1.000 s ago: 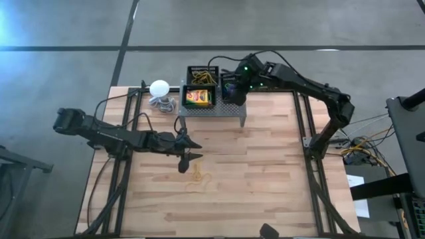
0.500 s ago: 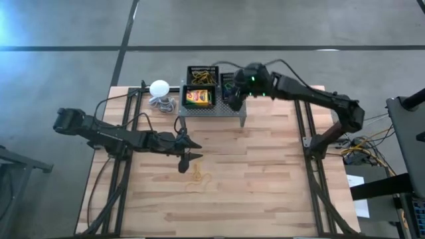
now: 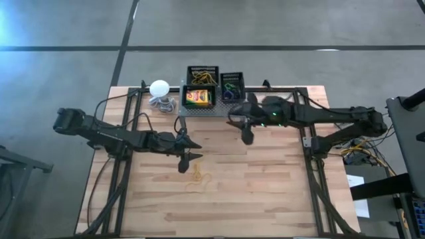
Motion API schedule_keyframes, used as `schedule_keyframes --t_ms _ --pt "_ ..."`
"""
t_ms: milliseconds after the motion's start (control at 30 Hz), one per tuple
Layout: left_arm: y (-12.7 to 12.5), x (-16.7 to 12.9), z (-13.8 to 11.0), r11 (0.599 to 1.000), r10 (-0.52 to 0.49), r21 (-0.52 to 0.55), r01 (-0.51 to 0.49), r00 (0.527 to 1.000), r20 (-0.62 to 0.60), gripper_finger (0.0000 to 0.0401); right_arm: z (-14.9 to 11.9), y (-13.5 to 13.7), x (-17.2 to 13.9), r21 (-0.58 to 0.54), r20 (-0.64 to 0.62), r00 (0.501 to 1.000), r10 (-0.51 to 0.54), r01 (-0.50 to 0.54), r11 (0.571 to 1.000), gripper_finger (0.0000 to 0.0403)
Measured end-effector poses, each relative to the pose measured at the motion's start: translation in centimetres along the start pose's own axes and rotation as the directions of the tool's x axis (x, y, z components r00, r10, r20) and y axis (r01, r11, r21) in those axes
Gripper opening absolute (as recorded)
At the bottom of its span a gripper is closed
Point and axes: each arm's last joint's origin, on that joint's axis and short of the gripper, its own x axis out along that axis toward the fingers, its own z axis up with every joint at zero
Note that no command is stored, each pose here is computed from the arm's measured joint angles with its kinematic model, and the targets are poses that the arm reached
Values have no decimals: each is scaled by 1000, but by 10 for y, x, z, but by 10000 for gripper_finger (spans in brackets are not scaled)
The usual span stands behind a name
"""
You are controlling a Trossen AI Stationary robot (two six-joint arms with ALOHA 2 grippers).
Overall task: Pick & Place Office Desk Supplies
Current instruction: Put the yellow rubber band into the top left black bin on the shelf
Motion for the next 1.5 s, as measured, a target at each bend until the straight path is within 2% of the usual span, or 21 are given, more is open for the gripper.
schedule_keyframes --t_ms 167,333,467,633,833,967,1133,1500 --pt "0 0 0 1000 0 0 0 1000 -1 189 -5 14 -24 18 40 997 62 -63 998 166" --pt "0 0 0 1000 0 0 0 1000 -1 189 -21 23 -39 54 31 994 108 -110 992 166" --pt "0 0 0 1000 0 1 0 1000 -1 189 -41 29 -39 84 20 990 138 -140 987 166" --pt "0 0 -1 1000 2 1 -2 1000 -7 189 -66 41 -34 69 27 981 193 -194 979 166" --pt "0 0 -1 1000 5 2 -5 1000 -16 189 -95 61 -24 57 -52 965 258 -255 965 166" --pt "1 0 -3 1000 8 4 -8 1000 -28 189 -121 74 -7 61 -93 954 285 -280 958 166" --pt "1 0 -3 1000 9 4 -9 1000 -30 189 -146 85 32 81 -130 952 278 -270 960 166" --pt "0 -1 1 1000 0 -2 0 1000 -3 189 -156 85 133 -116 -230 952 204 -235 965 153"
